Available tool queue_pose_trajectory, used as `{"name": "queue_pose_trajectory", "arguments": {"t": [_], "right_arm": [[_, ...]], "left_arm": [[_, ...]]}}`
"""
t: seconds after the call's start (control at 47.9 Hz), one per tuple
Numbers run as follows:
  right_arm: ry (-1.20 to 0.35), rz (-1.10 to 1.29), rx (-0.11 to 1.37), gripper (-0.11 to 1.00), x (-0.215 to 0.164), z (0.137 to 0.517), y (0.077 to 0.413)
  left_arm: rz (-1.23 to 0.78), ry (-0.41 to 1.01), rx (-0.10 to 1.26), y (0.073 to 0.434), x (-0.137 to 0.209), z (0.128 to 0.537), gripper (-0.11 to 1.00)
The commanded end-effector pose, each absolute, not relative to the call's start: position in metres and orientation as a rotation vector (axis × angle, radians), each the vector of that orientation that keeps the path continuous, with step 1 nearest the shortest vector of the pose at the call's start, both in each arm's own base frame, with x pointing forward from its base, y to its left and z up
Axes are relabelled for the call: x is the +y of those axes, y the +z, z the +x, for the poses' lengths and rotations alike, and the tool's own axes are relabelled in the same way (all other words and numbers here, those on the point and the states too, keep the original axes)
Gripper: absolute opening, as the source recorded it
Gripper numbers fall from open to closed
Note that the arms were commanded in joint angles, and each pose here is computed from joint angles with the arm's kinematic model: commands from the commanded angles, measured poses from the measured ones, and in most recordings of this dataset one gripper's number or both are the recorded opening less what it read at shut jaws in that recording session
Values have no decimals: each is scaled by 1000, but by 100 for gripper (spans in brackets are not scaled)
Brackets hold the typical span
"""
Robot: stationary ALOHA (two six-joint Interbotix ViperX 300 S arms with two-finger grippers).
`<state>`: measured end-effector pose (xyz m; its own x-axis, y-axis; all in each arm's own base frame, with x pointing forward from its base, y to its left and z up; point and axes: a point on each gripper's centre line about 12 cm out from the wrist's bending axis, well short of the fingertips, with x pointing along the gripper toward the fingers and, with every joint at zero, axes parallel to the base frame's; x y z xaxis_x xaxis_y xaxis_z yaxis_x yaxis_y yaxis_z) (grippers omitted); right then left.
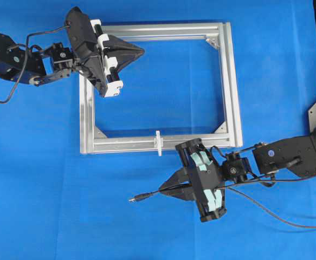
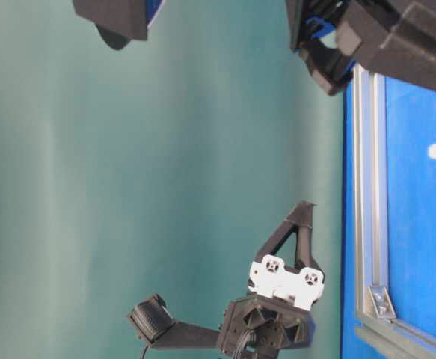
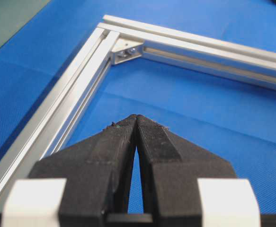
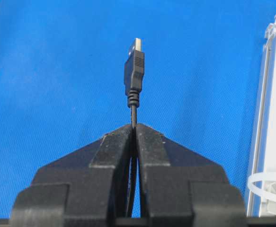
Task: Insert the wire through the string loop located in the center.
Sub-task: 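Lift the cable and carry it toward the white zip-tie loop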
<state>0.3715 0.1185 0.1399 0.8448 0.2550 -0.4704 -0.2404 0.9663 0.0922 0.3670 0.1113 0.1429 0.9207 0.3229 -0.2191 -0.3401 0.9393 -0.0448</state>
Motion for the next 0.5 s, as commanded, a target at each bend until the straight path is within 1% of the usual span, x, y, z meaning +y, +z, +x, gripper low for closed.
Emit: {"name": "queue_pose_trajectory", "arguments": {"t": [0.0,0.48], "right_arm": [[268,38,458,-2,121,374,154],[268,37,460,-2,121,374,154]], "left_arm": [[-76,337,173,156,111,368,0],[-76,338,168,157,112,369,0]]}}
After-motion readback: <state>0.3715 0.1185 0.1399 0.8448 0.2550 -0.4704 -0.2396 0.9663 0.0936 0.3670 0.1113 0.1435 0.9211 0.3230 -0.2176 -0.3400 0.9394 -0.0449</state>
